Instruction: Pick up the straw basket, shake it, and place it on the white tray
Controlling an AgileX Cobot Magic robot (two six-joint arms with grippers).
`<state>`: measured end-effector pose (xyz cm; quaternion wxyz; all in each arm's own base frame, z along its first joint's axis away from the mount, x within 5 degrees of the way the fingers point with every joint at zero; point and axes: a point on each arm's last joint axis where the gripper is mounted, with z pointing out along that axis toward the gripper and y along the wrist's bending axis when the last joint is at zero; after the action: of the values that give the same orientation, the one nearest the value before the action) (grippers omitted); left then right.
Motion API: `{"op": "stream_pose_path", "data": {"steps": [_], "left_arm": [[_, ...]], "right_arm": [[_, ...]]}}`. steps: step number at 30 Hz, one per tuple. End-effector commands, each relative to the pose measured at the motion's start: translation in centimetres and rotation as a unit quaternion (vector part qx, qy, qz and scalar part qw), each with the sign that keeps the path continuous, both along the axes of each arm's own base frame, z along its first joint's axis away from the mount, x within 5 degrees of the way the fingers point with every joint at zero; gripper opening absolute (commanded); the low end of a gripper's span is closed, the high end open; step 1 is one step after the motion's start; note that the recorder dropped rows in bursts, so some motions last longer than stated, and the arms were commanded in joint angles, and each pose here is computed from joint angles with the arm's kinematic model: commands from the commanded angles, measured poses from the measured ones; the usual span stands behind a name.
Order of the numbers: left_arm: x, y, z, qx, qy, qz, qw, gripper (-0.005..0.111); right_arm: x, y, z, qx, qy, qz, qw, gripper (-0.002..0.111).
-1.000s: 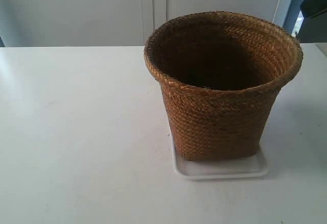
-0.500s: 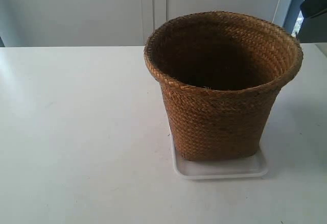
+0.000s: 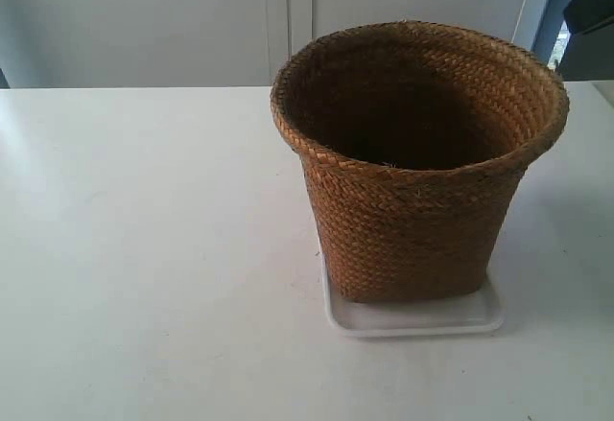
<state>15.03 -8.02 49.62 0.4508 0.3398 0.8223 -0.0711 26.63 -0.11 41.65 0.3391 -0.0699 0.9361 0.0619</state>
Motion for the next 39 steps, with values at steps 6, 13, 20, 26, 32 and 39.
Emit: {"op": "stream_pose_path", "data": {"steps": [6,13,20,26,32,39], "left_arm": [[0.4,2.9,-5.9,-0.099,-0.057,0.103,0.988,0.000],[-1.6,5.0,-10.3,-0.114,-0.119,0.165,0.972,0.000],[-3.9,6.3,-13.7,-0.130,-0.183,0.207,0.952,0.000],[-6.1,6.6,-16.4,-0.140,-0.216,0.212,0.943,0.000],[-8.0,6.9,-19.8,-0.153,-0.232,0.217,0.936,0.000],[-8.2,7.3,-24.6,-0.195,-0.193,0.269,0.923,0.000]], "right_arm": [[-0.2,-0.1,0.2,0.000,-0.006,0.000,1.000,0.000],[-0.2,-0.1,0.1,0.000,-0.005,0.000,1.000,0.000],[-0.2,-0.1,0.2,0.000,-0.006,0.000,1.000,0.000],[-0.2,-0.1,0.2,0.000,-0.006,0.000,1.000,0.000],[-0.2,-0.1,0.2,0.000,-0.006,0.000,1.000,0.000],[-0.2,-0.1,0.2,0.000,-0.006,0.000,1.000,0.000]]}}
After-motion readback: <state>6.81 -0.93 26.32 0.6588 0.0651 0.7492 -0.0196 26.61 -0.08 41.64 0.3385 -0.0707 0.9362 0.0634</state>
